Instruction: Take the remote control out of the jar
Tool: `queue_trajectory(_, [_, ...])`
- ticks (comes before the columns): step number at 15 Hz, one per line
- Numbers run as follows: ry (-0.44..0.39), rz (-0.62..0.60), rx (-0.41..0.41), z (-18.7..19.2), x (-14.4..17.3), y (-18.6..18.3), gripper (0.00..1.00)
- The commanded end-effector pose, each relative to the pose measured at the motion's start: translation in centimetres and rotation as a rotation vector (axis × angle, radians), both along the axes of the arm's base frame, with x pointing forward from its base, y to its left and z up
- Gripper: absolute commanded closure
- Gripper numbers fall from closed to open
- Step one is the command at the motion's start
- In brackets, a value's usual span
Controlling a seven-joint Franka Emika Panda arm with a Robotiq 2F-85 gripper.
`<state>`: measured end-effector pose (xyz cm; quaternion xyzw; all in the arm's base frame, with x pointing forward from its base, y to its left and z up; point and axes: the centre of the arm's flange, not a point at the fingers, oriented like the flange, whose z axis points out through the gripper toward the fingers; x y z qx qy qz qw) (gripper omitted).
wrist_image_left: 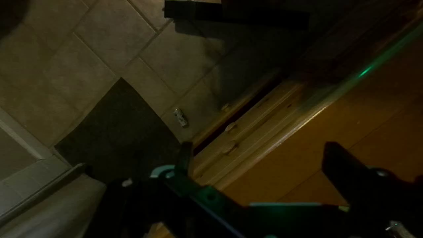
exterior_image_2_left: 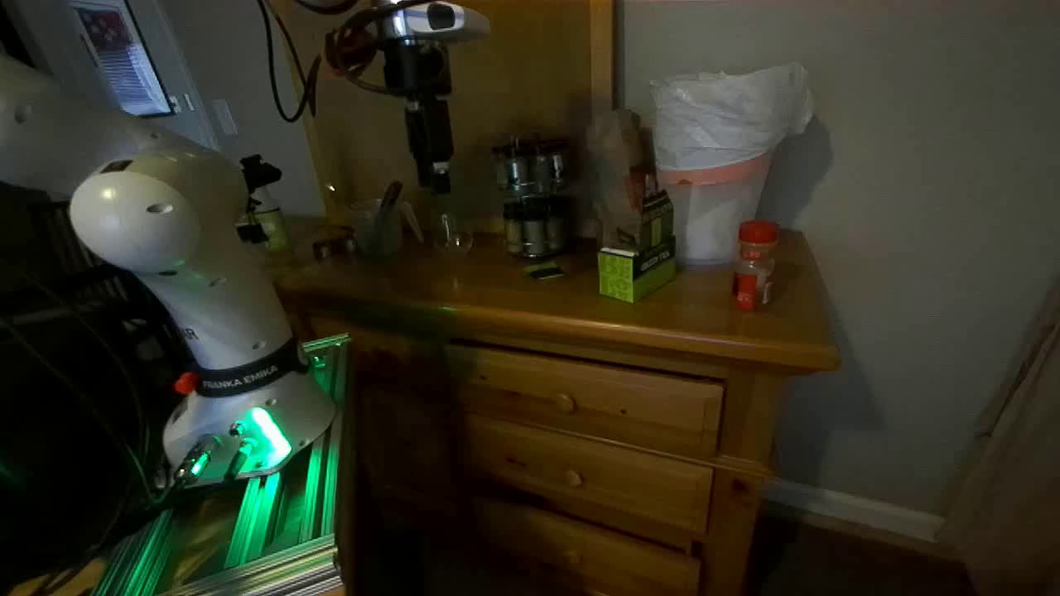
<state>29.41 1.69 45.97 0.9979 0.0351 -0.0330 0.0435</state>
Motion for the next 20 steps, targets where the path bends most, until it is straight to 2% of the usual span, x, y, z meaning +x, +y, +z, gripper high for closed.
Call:
queue_trajectory(1, [0.0,0.0,0.0,0.0,0.0,0.0,0.0])
queue_trajectory(5, [0.0,0.0,0.0,0.0,0.0,0.0,0.0])
queue_trajectory(7, [0.014,0.09,0.04,-0.3,-0.5,2.7,0.0])
queue_trajectory(8, [0.031,0.17,0.051,-0.5,-1.0,4.7,0.0])
queue_trajectory(17, [0.149,0.641,0.177,-0.4,-5.6,25.0,0.0])
queue_trajectory(20, [0.175,0.79,0.228,0.0,-7.1,30.7,0.0])
